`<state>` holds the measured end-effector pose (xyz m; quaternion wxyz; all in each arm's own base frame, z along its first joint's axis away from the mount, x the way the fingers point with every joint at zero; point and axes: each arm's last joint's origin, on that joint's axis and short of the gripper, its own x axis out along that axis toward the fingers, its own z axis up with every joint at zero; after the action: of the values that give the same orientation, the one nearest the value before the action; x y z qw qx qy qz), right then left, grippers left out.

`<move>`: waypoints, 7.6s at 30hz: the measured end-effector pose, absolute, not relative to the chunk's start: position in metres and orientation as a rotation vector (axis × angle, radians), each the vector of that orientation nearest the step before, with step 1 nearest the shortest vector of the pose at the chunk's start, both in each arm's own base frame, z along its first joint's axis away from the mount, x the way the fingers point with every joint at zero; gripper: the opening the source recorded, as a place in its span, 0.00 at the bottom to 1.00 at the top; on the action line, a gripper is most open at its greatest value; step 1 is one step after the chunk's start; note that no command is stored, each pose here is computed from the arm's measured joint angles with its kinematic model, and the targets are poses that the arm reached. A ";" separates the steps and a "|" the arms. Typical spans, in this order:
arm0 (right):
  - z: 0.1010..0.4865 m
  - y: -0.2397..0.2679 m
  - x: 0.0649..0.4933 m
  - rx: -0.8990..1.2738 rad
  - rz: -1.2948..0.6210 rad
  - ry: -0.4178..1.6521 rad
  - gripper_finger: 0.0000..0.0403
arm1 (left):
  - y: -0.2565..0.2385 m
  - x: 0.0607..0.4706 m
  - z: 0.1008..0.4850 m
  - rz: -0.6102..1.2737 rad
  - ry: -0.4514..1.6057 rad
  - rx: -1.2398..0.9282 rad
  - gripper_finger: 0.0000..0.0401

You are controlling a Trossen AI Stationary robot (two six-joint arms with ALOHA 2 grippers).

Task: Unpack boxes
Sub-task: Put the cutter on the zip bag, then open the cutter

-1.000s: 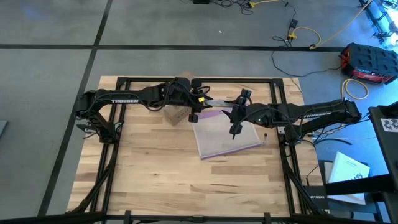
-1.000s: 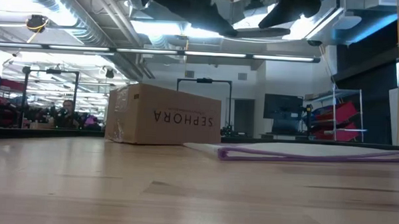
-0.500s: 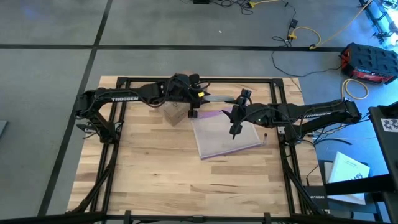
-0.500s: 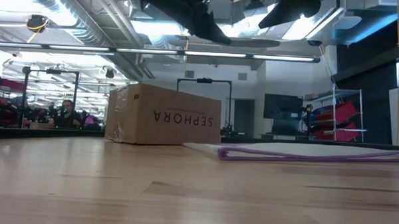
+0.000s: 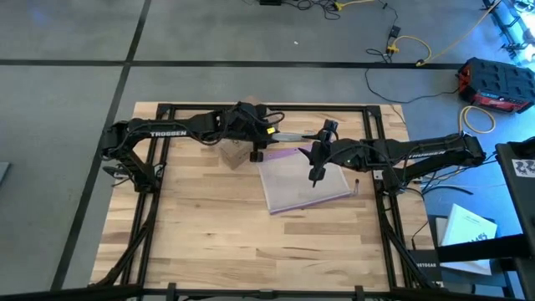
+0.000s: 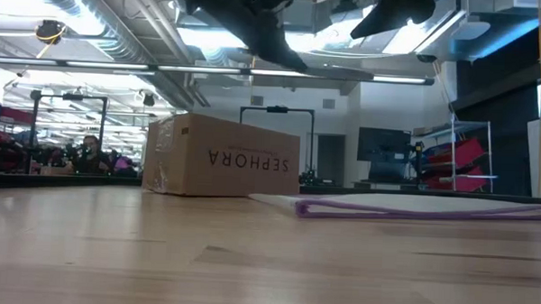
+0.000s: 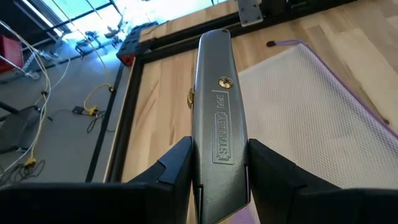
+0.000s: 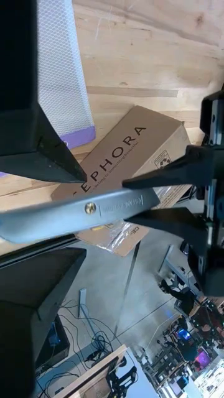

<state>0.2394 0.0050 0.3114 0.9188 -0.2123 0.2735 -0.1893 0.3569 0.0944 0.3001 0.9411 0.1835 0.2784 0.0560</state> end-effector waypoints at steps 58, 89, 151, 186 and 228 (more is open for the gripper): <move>0.311 0.005 0.239 -0.439 -0.388 0.570 0.42 | 0.053 0.314 0.244 0.083 0.433 0.211 0.27; 0.311 0.005 0.239 -0.439 -0.388 0.572 0.42 | 0.047 0.314 0.241 0.029 0.418 0.238 0.27; 0.311 0.005 0.239 -0.439 -0.388 0.572 0.42 | 0.063 0.313 0.245 0.089 0.378 0.159 0.27; 0.310 0.005 0.239 -0.440 -0.388 0.572 0.42 | 0.055 0.313 0.230 0.168 0.488 -0.031 0.26; 0.310 0.005 0.239 -0.440 -0.387 0.573 0.42 | -0.044 0.353 0.200 0.064 0.283 -0.252 0.51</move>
<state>0.2390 0.0050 0.3104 0.9172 -0.2139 0.2785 -0.1883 0.3528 -0.0442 0.2004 0.9816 -0.1254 0.1408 0.0317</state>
